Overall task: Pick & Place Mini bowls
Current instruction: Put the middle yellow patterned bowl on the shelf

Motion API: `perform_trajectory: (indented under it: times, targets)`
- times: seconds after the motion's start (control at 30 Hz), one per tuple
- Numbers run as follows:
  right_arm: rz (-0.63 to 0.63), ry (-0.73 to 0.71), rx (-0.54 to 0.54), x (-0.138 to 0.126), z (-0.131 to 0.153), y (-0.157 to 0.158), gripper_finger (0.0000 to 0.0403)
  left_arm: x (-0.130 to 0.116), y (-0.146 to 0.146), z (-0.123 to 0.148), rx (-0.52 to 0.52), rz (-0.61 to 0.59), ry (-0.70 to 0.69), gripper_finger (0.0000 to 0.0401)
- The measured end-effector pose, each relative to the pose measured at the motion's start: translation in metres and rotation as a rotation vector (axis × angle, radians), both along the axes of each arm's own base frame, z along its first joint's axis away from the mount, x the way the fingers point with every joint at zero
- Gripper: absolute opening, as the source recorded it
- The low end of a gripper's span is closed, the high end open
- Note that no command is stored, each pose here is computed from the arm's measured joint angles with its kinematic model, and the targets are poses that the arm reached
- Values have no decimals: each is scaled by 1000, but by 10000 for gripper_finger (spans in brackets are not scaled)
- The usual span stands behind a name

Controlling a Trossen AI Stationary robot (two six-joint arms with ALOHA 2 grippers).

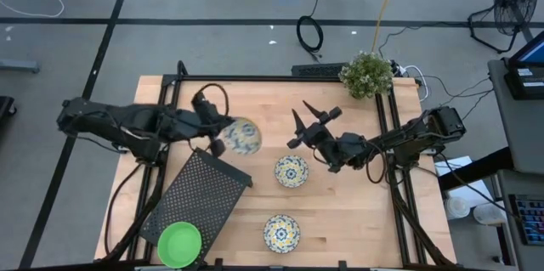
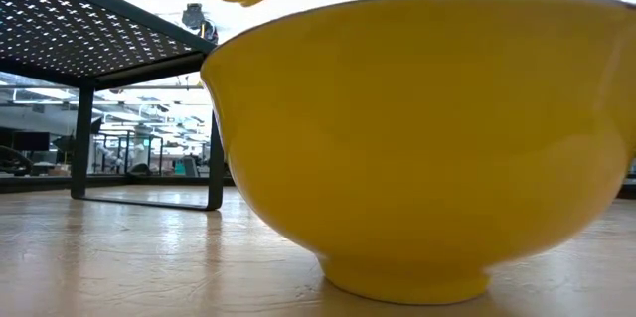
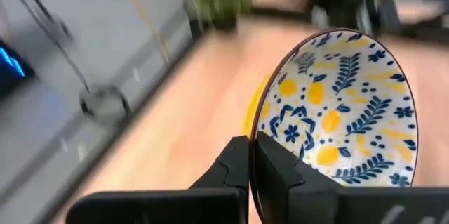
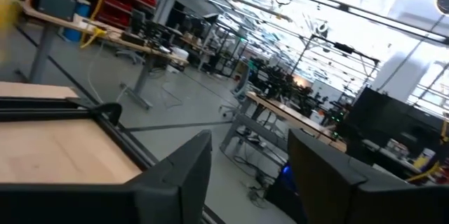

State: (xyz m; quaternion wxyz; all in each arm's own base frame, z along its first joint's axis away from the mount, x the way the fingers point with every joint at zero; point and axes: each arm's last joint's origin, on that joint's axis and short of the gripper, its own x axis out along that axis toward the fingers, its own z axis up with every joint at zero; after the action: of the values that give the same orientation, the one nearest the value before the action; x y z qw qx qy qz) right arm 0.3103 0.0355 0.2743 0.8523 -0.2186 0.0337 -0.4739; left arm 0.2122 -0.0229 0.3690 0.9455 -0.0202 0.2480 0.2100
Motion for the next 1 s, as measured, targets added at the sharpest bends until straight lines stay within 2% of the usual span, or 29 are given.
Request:
perform_trajectory:
  times: [0.07,0.2,0.3,0.4,0.57,1.0]
  targets:
    - [-5,-1,1,0,0,-1,171,-9,0,4,-102,-28,87,8]
    - [-3,-1,1,0,0,0,168,-23,-5,10,-383,-198,251,8]
    - [-2,-1,1,0,0,0,167,-31,-14,7,-493,-355,355,8]
    - [-4,-1,2,0,0,-1,167,-40,-24,-3,-528,-407,490,8]
    - [-4,-1,2,0,0,0,164,-42,-29,-11,-499,-358,520,8]
    - [-1,-5,4,0,0,0,160,-38,-32,-46,-535,-311,612,8]
